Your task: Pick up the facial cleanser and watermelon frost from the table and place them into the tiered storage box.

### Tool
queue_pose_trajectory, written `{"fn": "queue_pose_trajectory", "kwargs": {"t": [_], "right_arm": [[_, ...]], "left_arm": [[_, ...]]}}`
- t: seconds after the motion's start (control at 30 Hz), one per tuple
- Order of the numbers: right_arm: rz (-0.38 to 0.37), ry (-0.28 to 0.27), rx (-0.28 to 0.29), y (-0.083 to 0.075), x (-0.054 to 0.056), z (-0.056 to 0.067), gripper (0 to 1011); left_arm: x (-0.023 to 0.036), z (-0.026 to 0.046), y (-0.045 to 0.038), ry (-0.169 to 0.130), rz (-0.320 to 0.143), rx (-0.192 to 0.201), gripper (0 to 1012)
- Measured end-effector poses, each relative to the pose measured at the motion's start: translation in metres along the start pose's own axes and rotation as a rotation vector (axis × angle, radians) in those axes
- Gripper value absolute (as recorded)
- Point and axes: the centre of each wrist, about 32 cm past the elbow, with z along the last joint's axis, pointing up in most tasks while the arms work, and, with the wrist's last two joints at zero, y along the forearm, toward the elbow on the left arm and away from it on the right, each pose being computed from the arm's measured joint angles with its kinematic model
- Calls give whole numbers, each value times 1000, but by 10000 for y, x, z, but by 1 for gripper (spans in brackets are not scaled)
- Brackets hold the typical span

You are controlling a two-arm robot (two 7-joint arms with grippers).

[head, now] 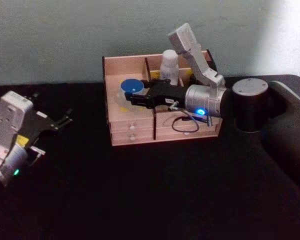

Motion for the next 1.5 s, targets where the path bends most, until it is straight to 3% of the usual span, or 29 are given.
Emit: {"fn": "queue_pose_trajectory", "kwargs": {"t": [0.3,0.73,1.3,1.5], "right_arm": [[1,-1,0,-1,-1,-3,700],[1,-2,-4,-3,0,-9,1002],[1,-4,-2,-4,-1,-1,1003],[1,-18,28,-63,-29,25,1003]], "left_arm": [[0,0,0,0,0,0,1001],[0,0,0,0,0,0,1001],[0,0,0,0,0,0,1001],[0,0,0,0,0,0,1001]]}}
